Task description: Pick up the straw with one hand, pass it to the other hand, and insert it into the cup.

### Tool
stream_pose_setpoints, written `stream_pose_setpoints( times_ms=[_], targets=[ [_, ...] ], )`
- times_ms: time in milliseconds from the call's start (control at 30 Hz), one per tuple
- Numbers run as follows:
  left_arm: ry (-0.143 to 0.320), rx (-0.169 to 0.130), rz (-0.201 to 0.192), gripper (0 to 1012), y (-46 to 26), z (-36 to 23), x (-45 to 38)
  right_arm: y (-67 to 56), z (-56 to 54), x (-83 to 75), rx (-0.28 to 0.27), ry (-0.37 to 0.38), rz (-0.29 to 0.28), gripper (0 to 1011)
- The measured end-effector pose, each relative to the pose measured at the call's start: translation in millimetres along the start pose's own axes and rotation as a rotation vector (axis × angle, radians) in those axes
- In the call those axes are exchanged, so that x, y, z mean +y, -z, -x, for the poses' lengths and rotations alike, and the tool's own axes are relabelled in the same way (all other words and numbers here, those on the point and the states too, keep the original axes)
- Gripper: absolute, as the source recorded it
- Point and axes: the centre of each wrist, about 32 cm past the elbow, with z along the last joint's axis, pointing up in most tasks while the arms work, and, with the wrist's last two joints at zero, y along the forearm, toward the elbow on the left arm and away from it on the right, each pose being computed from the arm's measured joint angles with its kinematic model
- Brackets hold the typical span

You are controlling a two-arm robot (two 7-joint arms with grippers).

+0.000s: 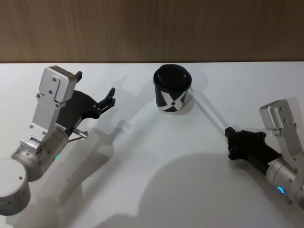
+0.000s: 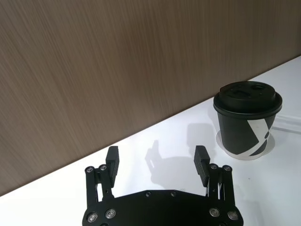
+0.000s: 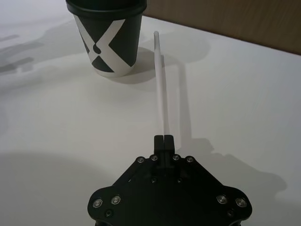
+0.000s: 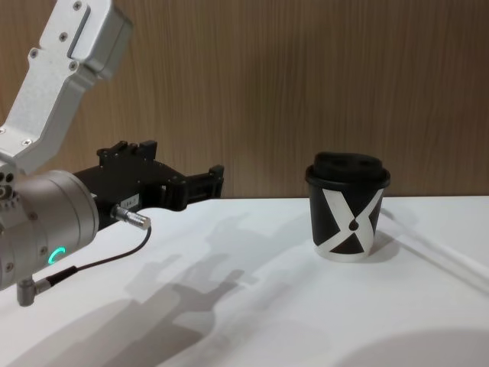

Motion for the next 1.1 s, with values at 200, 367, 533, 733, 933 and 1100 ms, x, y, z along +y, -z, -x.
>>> stream_pose_setpoints(
  times_ms=[200,367,533,733,933,1100],
  targets=[
    [0.000,0.000,0.000,1003,0.0,0.0,0.0,-6.6,2.6,-5.4,-0.069,0.034,-0.044,3],
    [0.000,0.000,0.000,1003,0.0,0.0,0.0,-15.0,6.0,-12.1,-0.140,0.069,-0.087,3],
    [0.000,0.000,0.000,1003,0.0,0.0,0.0,-24.1,9.8,-19.2,-0.207,0.101,-0.124,3],
    [0.000,0.000,0.000,1003,0.0,0.0,0.0,-37.9,15.9,-29.4,-0.297,0.136,-0.183,3],
    [0.000,0.000,0.000,1003,0.0,0.0,0.0,-48.7,19.6,-37.6,-0.361,0.134,-0.234,3],
    [0.000,0.000,0.000,1003,0.0,0.0,0.0,-59.9,22.3,-46.3,-0.420,0.101,-0.294,3]
  ],
)
